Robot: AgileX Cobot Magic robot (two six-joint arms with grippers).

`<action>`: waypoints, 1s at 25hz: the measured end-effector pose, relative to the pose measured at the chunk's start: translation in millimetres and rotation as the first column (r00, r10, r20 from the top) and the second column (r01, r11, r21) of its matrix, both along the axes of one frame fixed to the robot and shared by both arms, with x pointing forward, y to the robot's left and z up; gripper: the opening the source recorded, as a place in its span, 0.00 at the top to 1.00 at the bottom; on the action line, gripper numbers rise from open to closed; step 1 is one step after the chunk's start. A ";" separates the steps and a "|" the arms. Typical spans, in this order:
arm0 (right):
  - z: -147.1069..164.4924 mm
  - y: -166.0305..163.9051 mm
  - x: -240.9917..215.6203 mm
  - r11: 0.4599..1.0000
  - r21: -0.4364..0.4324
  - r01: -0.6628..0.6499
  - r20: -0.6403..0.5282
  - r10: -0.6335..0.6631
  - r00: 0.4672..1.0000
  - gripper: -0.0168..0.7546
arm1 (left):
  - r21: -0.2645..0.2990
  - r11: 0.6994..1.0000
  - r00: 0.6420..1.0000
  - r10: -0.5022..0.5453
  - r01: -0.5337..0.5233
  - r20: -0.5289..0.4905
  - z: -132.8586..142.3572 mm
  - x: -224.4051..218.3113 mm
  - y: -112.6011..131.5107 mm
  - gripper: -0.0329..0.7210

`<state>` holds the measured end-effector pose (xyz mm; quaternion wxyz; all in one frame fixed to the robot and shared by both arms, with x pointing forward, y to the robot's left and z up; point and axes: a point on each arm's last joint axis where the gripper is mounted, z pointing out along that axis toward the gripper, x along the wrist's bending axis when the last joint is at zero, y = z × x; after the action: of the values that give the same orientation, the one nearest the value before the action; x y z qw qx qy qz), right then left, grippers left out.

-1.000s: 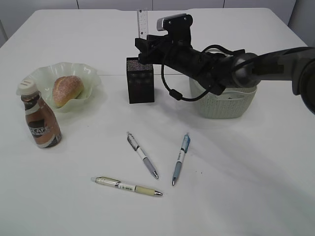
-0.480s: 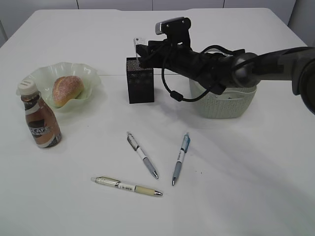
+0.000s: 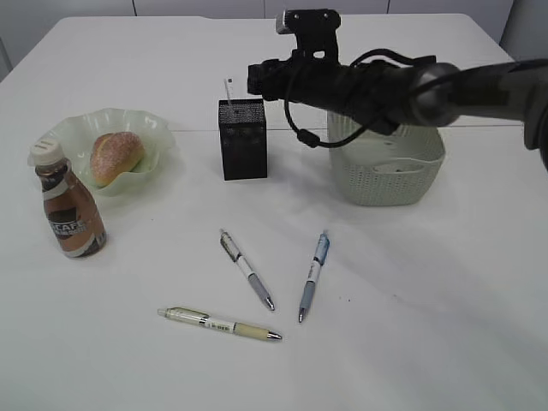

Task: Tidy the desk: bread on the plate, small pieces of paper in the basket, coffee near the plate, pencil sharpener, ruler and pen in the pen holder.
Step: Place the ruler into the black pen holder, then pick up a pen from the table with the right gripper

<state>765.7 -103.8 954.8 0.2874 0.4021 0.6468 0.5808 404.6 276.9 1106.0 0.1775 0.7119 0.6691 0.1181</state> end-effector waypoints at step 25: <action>171.7 -0.8 -82.4 0.922 0.212 -0.323 -0.182 0.362 0.914 0.52 | 0.008 1.000 0.999 -0.002 0.003 -0.052 -1.9 -4.4 0.6 0.49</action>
<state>683.3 -104.6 1126.6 0.0714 0.3671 0.6807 0.6299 400.2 277.5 1104.2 0.1572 0.7163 0.6722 0.1021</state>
